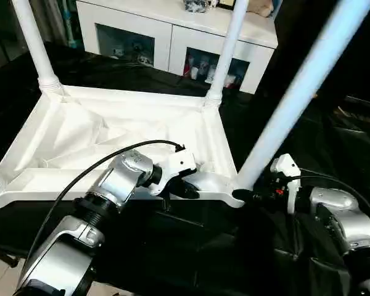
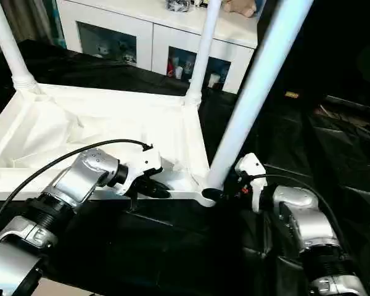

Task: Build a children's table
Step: Rotate leg to tighten

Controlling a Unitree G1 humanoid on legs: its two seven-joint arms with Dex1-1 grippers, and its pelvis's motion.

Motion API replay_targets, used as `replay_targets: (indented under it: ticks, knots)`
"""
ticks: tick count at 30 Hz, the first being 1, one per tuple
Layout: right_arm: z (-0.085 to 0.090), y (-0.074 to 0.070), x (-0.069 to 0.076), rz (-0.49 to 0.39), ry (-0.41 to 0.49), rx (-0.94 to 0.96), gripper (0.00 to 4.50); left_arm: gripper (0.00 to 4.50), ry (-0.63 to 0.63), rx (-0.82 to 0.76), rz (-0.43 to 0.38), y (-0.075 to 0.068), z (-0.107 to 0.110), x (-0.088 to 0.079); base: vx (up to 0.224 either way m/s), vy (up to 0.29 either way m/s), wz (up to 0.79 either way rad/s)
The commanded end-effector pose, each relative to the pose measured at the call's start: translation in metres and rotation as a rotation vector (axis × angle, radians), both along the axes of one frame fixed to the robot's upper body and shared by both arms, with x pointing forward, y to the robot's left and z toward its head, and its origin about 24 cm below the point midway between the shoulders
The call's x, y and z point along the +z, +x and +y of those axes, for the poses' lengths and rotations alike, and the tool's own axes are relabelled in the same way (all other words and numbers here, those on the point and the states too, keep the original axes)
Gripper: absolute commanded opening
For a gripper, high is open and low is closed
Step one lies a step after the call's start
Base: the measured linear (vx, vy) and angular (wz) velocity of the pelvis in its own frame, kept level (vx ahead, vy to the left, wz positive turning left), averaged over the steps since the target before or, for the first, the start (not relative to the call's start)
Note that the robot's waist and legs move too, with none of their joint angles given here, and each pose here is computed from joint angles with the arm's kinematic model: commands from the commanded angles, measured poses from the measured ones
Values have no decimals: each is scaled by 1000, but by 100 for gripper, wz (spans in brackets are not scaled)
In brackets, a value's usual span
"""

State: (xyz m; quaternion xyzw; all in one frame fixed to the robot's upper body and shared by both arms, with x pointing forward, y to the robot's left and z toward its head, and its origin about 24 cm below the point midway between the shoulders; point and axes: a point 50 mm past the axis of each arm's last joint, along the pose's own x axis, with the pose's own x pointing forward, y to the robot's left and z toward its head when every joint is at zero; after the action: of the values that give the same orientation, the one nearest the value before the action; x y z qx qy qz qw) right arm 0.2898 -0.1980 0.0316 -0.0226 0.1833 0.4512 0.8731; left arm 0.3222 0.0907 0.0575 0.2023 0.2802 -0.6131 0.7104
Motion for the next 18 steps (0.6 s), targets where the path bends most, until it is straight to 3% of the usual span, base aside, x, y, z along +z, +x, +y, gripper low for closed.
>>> replay_targets:
  ticks: [1,4,7,9,12,18]
  knots:
    - [-18,8,-8,8,-72,-220,259,0,45,80,113,-10,2,-30,0,0,0]
    - [-11,14,-27,29,-94,-458,259,0,58,246,55,3,-3,-36,0,0,0]
    - [-6,18,-36,65,-81,-622,259,0,51,320,35,9,-7,-36,0,0,0]
    - [-2,20,-38,70,-72,-682,259,0,50,348,17,12,-10,-36,0,0,0]
    - [19,29,-39,93,-3,-835,259,0,50,399,-27,18,-21,-35,0,0,0]
    - [41,36,-32,38,-5,-770,259,0,64,373,-40,18,-27,-35,0,0,0]
